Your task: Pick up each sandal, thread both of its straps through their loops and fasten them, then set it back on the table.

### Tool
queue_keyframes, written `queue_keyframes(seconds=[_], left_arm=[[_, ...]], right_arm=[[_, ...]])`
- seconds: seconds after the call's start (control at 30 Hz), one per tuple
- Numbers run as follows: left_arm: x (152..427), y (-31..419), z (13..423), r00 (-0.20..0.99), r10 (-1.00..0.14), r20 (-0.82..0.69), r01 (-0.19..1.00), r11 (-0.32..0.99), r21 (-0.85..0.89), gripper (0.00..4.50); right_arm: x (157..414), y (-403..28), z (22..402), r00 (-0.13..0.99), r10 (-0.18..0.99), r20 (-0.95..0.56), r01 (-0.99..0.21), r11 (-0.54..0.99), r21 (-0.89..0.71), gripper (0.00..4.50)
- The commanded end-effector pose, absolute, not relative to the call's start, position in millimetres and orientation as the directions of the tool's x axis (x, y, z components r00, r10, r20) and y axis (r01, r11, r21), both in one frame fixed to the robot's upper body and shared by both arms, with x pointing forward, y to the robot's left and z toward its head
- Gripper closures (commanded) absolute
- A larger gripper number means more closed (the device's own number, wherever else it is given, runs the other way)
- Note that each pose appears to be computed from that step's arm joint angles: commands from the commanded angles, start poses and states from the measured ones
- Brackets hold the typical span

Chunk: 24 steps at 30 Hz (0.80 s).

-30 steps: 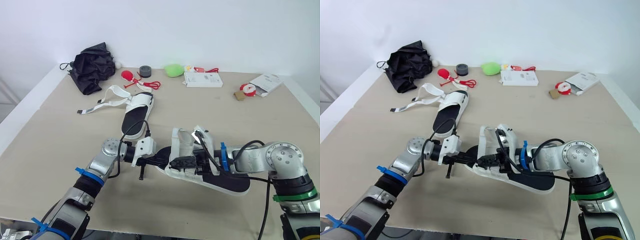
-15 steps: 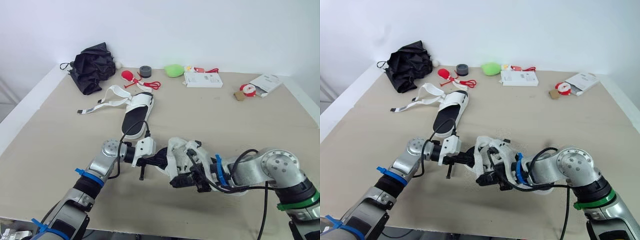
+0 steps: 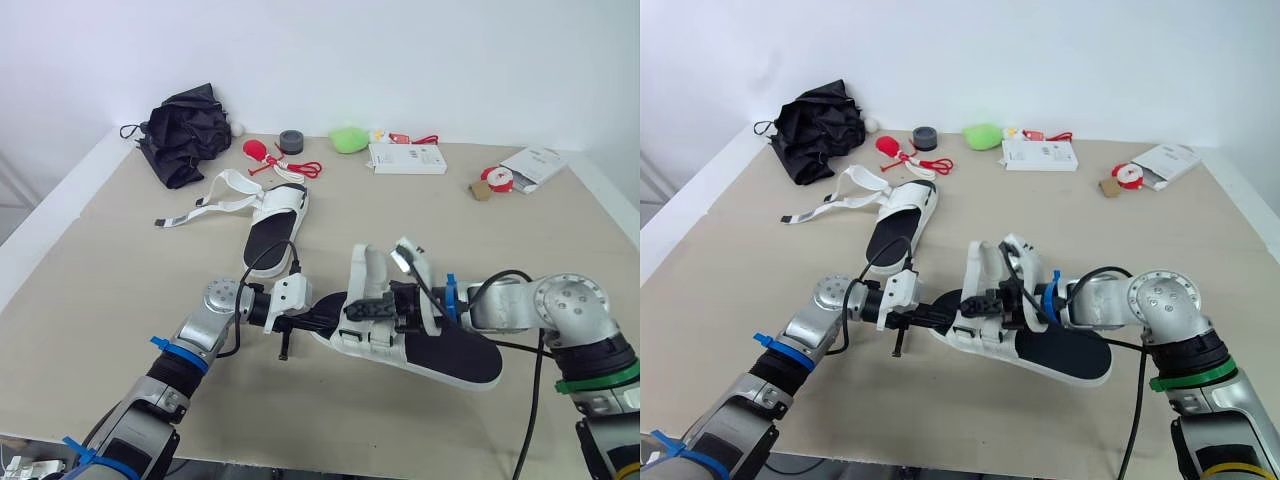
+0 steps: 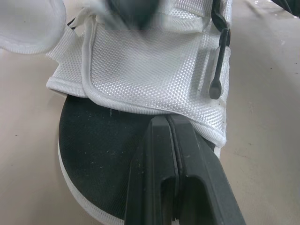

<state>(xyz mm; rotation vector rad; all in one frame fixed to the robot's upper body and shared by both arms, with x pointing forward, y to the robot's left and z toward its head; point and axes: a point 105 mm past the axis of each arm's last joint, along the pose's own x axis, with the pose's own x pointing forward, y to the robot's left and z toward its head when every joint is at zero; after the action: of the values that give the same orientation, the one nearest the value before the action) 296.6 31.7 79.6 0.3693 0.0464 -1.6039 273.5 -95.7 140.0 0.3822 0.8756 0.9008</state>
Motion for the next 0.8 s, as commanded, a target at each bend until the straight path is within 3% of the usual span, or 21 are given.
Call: queue_keyframes(seconds=[0.03, 0.3, 0.5, 0.8], left_arm=[[279, 52, 11, -0.051, -0.887, -0.458, 0.999, -0.043, -0.028, 4.5], [279, 52, 11, -0.052, -0.887, -0.459, 0.999, -0.045, -0.026, 4.5], [277, 51, 10, -0.051, -0.888, -0.456, 0.999, -0.044, -0.027, 4.5], [276, 50, 10, -0.053, -0.89, -0.453, 0.999, -0.044, -0.03, 4.5]], right_arm=[[249, -86, 138, 0.217, 0.834, -0.507, -0.566, 0.531, 0.63, 4.47], [239, -82, 140, 0.162, 0.864, -0.476, -0.556, 0.479, 0.68, 4.47], [226, -86, 108, 0.128, 0.781, -0.612, -0.548, 0.57, 0.612, 4.47], [240, -82, 108, 0.172, 0.756, -0.632, -0.603, 0.588, 0.539, 4.47]])
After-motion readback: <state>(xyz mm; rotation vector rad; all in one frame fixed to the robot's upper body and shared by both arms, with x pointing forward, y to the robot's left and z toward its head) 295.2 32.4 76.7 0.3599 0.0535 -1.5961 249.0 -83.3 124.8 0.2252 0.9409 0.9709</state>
